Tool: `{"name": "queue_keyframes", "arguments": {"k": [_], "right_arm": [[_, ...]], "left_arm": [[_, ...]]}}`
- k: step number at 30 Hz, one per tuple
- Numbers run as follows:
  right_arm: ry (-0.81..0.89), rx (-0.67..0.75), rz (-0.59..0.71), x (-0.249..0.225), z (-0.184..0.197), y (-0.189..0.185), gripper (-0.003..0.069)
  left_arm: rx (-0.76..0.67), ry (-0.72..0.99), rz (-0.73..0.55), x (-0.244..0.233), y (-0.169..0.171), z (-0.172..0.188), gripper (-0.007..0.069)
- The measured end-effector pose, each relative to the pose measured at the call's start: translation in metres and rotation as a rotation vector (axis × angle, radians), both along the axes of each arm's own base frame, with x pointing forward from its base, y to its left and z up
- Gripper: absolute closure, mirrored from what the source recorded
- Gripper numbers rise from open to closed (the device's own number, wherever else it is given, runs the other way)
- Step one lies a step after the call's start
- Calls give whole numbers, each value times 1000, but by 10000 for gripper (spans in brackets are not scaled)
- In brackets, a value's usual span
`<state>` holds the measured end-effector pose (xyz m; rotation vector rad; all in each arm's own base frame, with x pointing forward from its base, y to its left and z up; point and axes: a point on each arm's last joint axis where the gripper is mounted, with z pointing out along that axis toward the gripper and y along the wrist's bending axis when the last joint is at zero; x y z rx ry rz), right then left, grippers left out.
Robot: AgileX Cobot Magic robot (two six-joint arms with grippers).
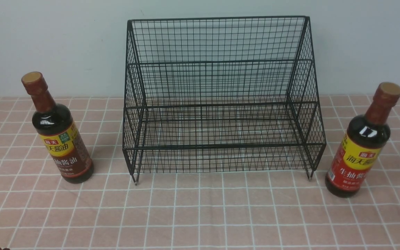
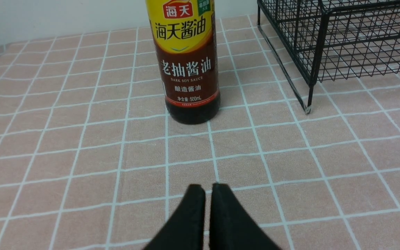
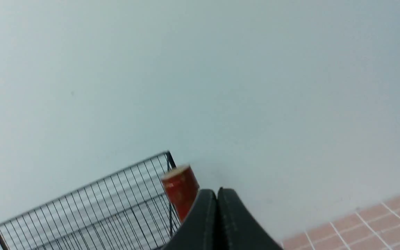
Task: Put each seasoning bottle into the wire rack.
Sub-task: Use the right arm to grab the condiment bottle closest to it
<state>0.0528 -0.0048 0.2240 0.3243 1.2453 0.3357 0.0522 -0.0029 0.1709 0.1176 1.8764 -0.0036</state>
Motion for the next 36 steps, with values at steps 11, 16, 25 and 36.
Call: {"name": "queue_keyframes", "arguments": {"k": [11,16,25,36], "right_arm": [[-120,7,14,7,34,1,672],[-34,-135,50,45,80,8,651],[120,-245,142,130,91,16,422],[235,-237,187,181,62,19,167]], "left_arm": [[0,0,0,0,0,0,618],[0,0,0,0,0,0,618],[0,0,0,0,0,0,618],[0,0,0,0,0,0,618]]}}
